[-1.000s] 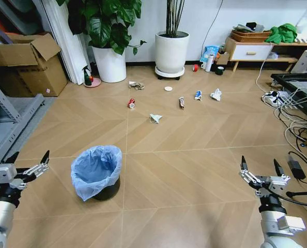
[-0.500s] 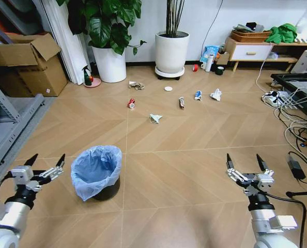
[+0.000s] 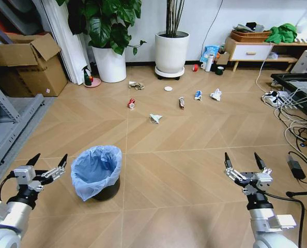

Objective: Pick up the trash bin and place the garbage on the floor into it.

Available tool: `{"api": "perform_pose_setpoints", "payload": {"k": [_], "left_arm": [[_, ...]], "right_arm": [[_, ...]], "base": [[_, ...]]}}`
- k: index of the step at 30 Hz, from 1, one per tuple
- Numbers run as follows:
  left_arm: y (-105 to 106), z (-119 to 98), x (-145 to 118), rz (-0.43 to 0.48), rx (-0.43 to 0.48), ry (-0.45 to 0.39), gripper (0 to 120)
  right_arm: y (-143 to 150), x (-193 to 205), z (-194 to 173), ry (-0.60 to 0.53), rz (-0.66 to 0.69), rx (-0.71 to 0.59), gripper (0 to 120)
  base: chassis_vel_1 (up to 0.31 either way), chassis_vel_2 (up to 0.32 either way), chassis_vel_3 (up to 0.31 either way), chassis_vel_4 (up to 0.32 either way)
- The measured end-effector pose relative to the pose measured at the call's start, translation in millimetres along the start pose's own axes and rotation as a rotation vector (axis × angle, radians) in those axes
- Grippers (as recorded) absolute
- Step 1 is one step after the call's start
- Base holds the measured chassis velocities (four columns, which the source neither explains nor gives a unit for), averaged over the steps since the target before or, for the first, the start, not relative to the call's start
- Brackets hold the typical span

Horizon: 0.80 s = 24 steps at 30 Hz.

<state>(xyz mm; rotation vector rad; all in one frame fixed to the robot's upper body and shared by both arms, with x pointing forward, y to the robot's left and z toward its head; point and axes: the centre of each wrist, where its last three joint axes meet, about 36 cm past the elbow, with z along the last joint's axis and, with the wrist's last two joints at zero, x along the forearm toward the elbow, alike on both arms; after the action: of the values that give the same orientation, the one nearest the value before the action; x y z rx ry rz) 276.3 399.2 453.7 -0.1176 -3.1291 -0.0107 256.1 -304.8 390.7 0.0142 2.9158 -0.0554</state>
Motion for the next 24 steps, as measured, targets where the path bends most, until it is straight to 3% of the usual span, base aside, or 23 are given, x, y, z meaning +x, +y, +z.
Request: {"api": "perform_pose_setpoints", "payload": {"k": [7,14,17,24], "left_arm": [[-2,0,-3,0.005,0.003,0.007,100],[-9,0,-18,-0.029,0.026,0.128,100],[-7,11,-23,-0.078,0.088,0.214,100],[4,35,-46,-0.137,0.178,0.295,99]], "right_arm": [[1,1,1,0.002,0.001,-0.007,100],[-23,-7,2,0.029,0.124,-0.032,100],[-25,-13,10,0.039,0.126,-0.029,100],[-21,-5,14,0.061,0.112,-0.021,100]], "base": [[0.000,0.000,0.000,0.000],[0.000,0.000,0.000,0.000],[0.000,0.000,0.000,0.000],[0.000,0.000,0.000,0.000]]}}
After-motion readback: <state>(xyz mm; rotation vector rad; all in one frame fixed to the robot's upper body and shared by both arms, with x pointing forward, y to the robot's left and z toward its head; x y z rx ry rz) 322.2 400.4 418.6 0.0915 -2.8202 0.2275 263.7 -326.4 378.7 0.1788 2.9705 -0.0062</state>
